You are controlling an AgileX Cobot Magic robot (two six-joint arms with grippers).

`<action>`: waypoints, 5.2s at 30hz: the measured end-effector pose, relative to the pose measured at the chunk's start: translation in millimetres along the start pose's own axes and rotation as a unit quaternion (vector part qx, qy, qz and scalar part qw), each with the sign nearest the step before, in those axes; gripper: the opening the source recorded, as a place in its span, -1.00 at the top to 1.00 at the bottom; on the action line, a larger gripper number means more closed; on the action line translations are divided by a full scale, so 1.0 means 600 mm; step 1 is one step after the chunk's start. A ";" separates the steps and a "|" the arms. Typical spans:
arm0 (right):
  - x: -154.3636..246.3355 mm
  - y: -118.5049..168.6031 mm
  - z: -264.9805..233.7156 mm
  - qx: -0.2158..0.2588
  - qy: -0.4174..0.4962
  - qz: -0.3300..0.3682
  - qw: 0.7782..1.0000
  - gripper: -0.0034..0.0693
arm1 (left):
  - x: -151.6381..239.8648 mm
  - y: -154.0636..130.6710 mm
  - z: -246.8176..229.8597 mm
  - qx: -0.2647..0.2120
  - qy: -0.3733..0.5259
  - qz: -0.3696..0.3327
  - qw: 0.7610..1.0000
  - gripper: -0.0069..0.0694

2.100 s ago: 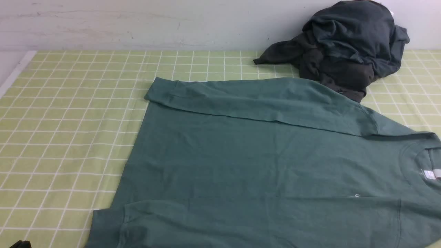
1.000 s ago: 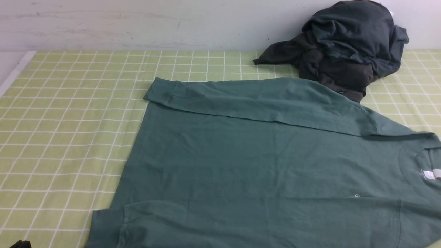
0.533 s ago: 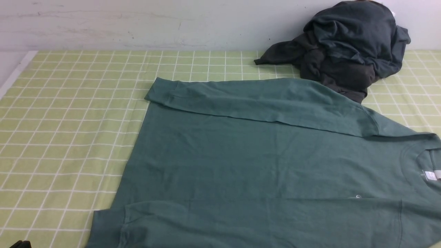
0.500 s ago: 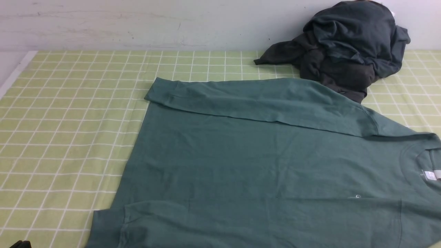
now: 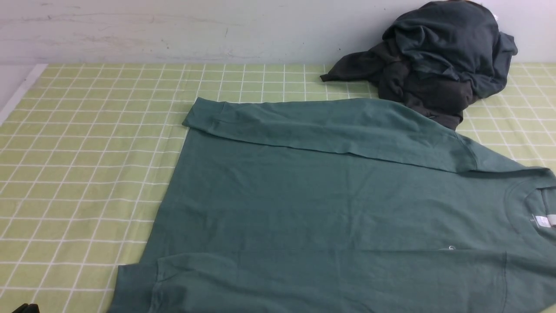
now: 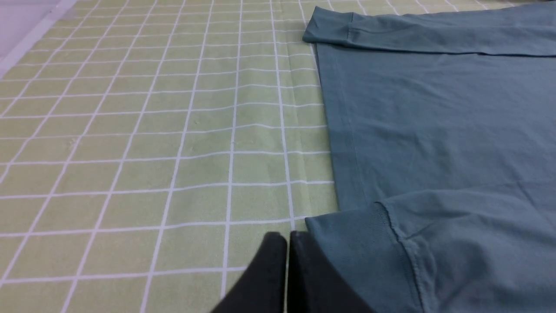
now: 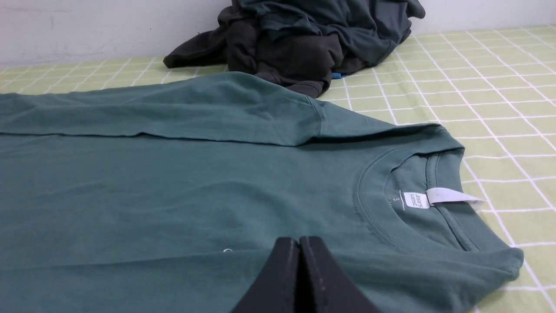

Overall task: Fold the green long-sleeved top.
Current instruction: Use the left arm to clamp the cuff closest to it, then use the left arm to drag and place the cuff at the centered position on the left edge of the fabric, then use the left arm to clamp the cuff farthest from it, then use the left arm to drag and drop the cuff onto the cuff closest to the left arm

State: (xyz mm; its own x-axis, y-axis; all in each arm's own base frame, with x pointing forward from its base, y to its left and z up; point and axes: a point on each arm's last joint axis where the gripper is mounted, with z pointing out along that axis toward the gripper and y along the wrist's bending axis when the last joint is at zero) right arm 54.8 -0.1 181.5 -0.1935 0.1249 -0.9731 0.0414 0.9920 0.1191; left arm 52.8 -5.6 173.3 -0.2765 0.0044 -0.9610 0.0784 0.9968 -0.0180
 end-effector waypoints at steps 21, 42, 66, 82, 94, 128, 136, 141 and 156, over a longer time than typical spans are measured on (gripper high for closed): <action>-0.104 -0.011 -0.044 -0.024 -0.385 0.150 0.910 0.94 | -0.130 0.013 -0.076 -0.031 -0.502 -0.030 0.864 0.83; -0.243 0.029 0.111 0.026 0.192 0.000 0.981 0.94 | -0.221 -0.005 0.167 0.011 0.240 -0.074 0.968 0.80; -0.180 0.113 0.195 -0.174 0.297 -0.113 0.932 0.94 | -0.062 -0.001 0.349 0.012 0.475 -0.072 0.877 0.67; -0.181 0.113 0.196 -0.173 0.294 -0.115 0.933 0.94 | -0.137 -0.013 0.338 0.062 0.485 -0.053 0.871 0.82; -0.182 0.113 0.198 -0.172 0.289 -0.115 0.935 0.94 | -0.249 -0.023 0.372 0.114 0.391 -0.022 0.913 0.82; -0.184 0.114 0.198 -0.171 0.284 -0.109 0.937 0.94 | -0.233 0.000 0.779 0.082 0.304 -0.010 0.949 -0.06; -0.170 0.115 0.215 -0.168 0.304 -0.103 0.932 0.94 | -0.191 -0.014 0.809 0.085 0.300 -0.007 0.950 0.34; -0.162 0.116 0.223 -0.168 0.317 -0.091 0.929 0.94 | -0.203 -0.027 0.803 0.102 0.293 0.032 0.950 0.76; -0.158 0.118 0.219 -0.178 0.335 -0.095 0.920 0.94 | -0.411 -0.052 0.581 0.140 0.398 0.052 0.905 0.78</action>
State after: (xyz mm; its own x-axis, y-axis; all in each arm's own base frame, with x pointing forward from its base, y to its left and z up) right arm 204.7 56.1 256.0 -0.7294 -0.1872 -0.6580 -0.3567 0.9248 0.1322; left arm 452.5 -65.8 314.4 -0.8471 0.2646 -0.4608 0.3523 0.9289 -0.1143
